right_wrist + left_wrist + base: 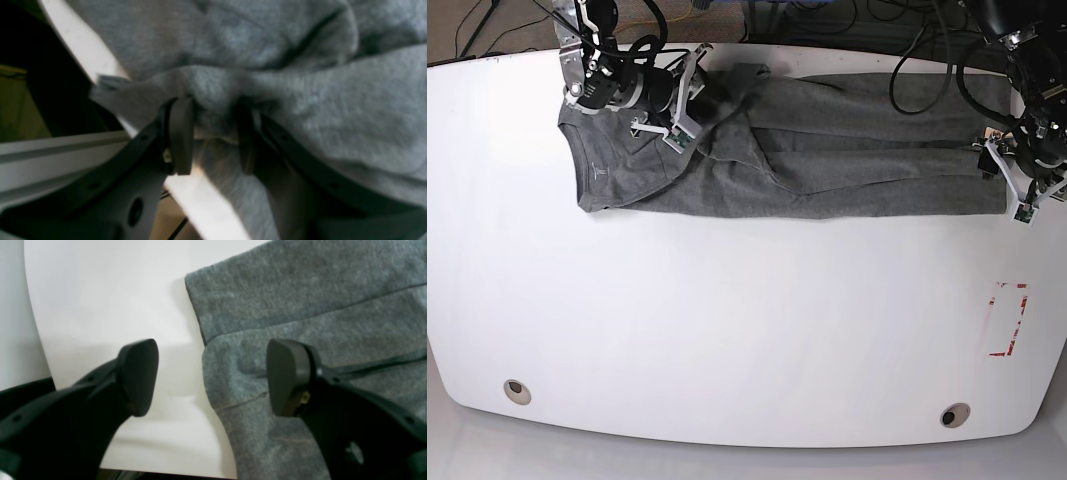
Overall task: Layout the t-shirt on the table in an organized manner, then fold the t-shirt properly
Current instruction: 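Press the sleeve flat with the right gripper and release it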
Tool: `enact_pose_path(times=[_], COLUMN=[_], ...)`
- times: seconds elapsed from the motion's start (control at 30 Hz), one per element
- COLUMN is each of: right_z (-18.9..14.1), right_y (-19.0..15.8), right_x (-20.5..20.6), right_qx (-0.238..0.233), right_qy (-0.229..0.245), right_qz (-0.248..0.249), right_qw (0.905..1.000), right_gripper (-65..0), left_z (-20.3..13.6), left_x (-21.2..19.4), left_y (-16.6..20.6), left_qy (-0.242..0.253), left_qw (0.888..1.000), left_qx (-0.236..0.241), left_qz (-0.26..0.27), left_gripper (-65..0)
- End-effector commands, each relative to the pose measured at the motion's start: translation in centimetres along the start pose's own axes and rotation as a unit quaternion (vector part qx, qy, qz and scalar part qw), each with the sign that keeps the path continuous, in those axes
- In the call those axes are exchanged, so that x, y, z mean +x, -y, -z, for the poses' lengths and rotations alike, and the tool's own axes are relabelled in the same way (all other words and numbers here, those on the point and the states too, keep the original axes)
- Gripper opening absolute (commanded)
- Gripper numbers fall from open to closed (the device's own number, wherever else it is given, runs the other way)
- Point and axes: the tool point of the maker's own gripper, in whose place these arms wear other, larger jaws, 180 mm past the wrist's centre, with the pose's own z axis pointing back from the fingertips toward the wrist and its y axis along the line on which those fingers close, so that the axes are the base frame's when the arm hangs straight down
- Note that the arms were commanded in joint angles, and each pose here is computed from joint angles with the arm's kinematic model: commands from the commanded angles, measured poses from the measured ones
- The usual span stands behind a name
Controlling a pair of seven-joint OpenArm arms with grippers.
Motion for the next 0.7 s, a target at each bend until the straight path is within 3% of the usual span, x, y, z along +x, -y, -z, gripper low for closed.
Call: enact_pose_path(times=[0.0,0.13,0.4,0.5,0.67], right_z=[-1.7,-3.2,-6.0,-6.5,-6.6], right_y=[-0.1,0.8,5.5,6.5,7.3], right_x=[2.8,4.0,4.5,4.2,4.0], right_qx=[-0.005,-0.017,-0.087,-0.106,-0.128], right_qy=[0.048,0.071,0.093,0.089,0.077], right_qz=[-0.023,-0.017,0.01,0.013,0.006], right_qw=[0.9986,0.9972,0.9919,0.9903,0.9888], right_gripper=[-44.7,-44.4,-44.4,-44.7,-44.9], left_z=[-0.7,-0.6,-0.6,-0.8,-0.8], left_x=[1.1,1.0,-0.1,-1.4,-2.7], left_y=[-1.1,-0.9,-0.7,-0.7,-0.6], left_qy=[0.018,0.016,0.005,-0.007,-0.003], left_qw=[1.0,1.0,1.0,1.0,0.999], left_qx=[0.015,0.013,0.011,0.011,0.014], left_qz=[0.007,0.009,0.008,0.0,-0.039], left_gripper=[-18.6,-18.6,-19.7,-25.3,-41.9])
